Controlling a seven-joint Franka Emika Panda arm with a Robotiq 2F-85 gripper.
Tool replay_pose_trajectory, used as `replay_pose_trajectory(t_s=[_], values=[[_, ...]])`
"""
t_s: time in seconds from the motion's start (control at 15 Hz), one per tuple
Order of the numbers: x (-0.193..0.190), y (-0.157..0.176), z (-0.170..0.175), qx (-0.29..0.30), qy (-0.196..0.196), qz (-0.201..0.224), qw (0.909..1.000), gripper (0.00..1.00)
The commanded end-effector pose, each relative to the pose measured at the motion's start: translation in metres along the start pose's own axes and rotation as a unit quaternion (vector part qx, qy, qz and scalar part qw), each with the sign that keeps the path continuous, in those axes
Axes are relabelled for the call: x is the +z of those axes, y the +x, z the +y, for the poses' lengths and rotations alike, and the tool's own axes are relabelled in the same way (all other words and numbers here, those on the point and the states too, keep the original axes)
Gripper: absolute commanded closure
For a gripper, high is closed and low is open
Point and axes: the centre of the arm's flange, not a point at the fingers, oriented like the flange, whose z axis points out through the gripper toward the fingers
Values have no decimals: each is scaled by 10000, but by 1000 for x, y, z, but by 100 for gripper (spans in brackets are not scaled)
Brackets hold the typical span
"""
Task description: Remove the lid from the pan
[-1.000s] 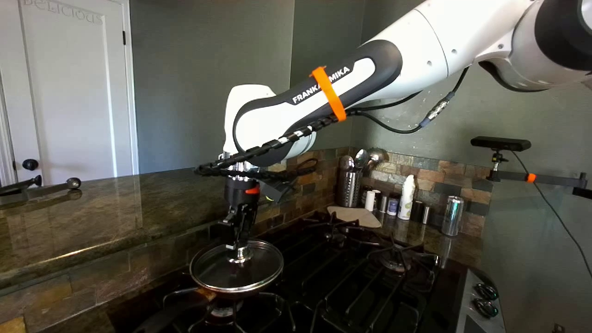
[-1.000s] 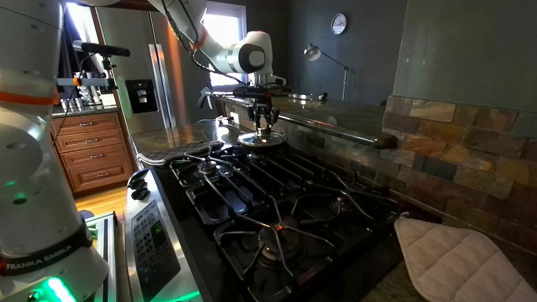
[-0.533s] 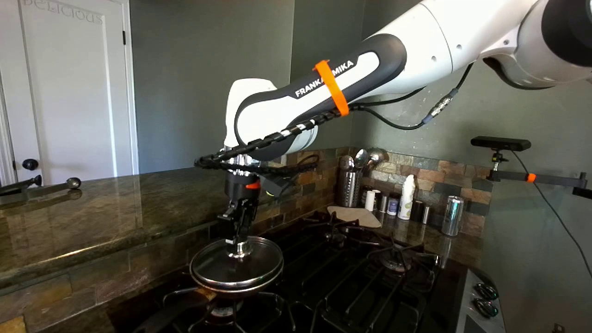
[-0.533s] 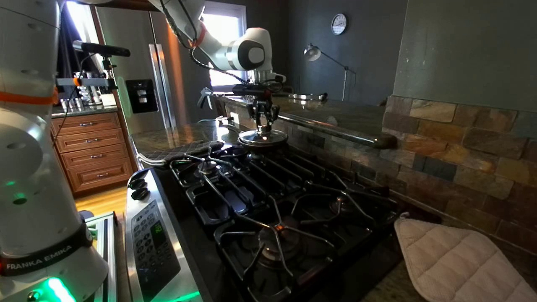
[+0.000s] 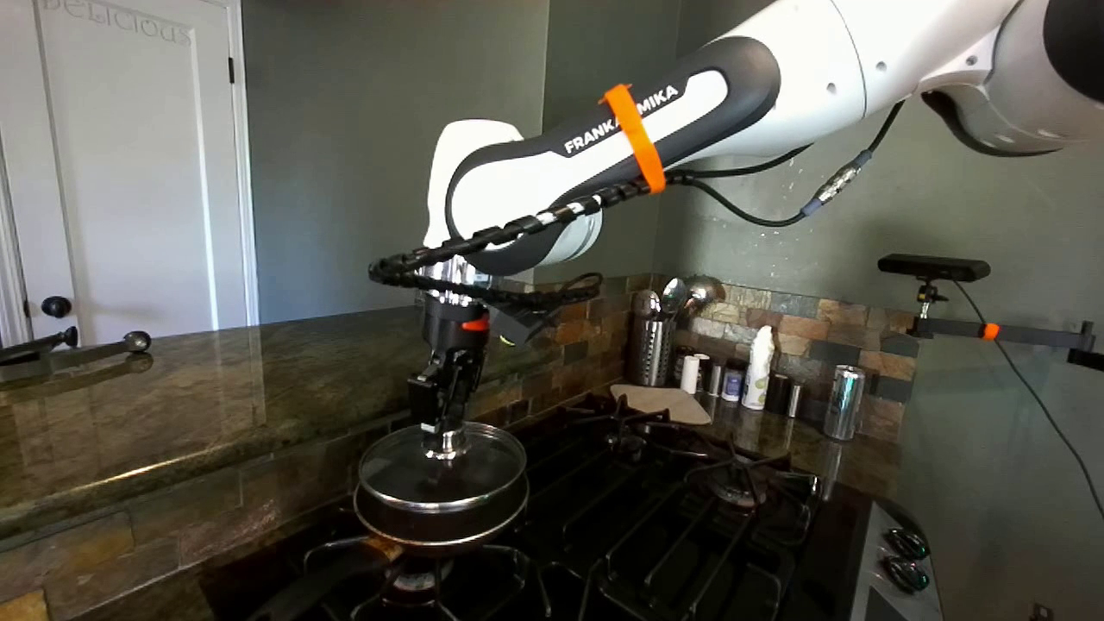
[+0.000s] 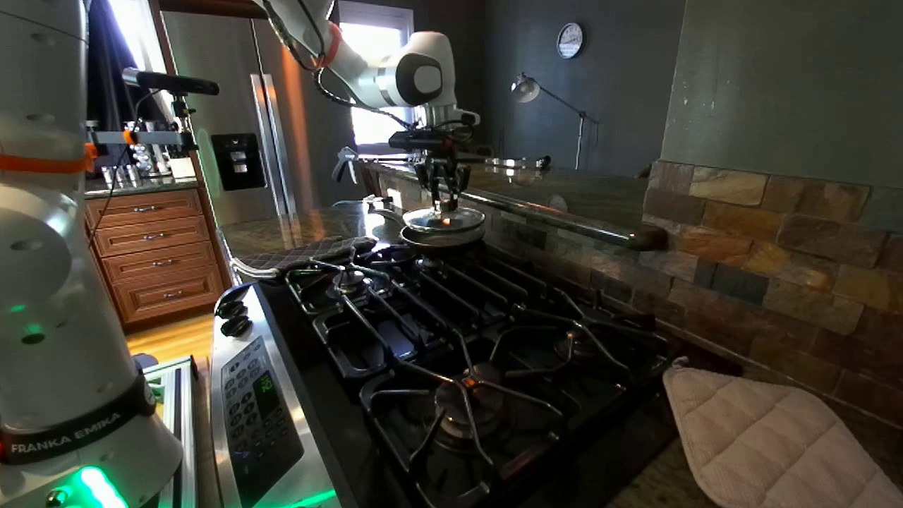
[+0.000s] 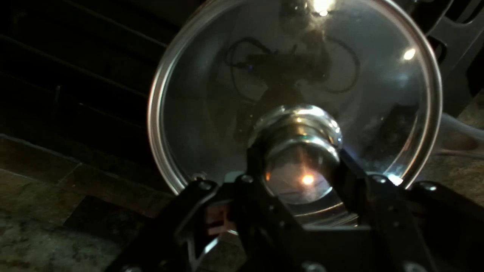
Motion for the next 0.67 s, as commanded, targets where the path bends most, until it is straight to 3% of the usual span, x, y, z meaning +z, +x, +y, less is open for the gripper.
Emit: replay_pose_trajectory(t_s=[0.0, 0.6], values=[[-26, -24, 0, 231, -35, 43, 9997, 77], [-53, -78, 31, 902, -196, 135, 9956, 77]])
